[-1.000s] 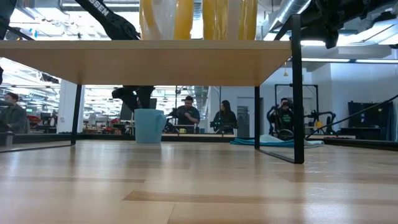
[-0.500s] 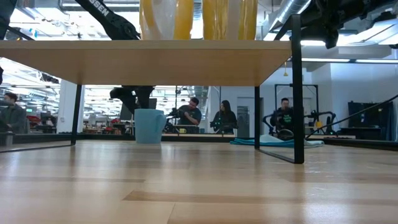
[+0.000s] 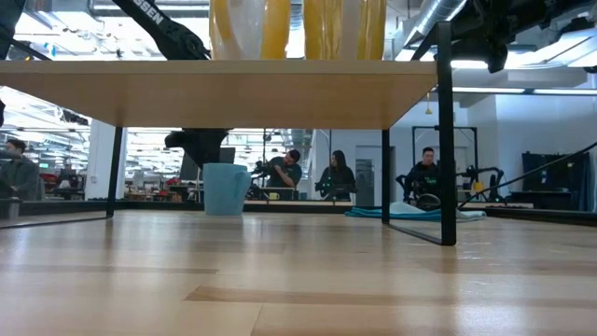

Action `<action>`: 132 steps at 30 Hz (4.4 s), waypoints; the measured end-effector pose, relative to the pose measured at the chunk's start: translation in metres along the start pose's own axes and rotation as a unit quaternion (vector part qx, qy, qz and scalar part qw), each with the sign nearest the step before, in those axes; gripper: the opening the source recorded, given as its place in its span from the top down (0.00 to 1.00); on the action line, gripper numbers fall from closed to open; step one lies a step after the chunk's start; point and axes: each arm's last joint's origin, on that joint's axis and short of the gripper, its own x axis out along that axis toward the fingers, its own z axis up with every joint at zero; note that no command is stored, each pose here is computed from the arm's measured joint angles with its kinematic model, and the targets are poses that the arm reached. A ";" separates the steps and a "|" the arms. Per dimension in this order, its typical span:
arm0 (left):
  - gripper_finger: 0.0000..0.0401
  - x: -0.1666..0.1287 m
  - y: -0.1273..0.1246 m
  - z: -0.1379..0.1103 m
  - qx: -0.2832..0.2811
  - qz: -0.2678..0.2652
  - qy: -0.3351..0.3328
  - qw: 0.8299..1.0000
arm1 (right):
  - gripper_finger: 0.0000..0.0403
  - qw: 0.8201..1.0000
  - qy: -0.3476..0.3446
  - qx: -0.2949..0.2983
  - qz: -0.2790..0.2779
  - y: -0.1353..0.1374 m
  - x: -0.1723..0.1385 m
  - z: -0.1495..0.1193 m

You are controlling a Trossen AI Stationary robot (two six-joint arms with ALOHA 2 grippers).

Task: Stack small to large cups/mugs on shelf
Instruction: Put the blue mug on the shelf

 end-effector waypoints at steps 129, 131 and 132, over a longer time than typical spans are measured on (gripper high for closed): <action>1.00 -0.234 -0.092 -0.108 0.158 -0.118 -0.007 0.980 | 0.41 1.000 -0.005 -0.012 0.002 0.000 0.000 0.001; 1.00 -0.230 -0.099 -0.113 0.162 -0.118 0.006 0.980 | 0.41 1.000 -0.006 -0.012 0.002 0.000 0.000 0.001; 1.00 -0.228 -0.103 -0.115 0.167 -0.115 0.009 0.979 | 0.41 1.000 -0.005 -0.012 0.002 0.000 0.000 0.001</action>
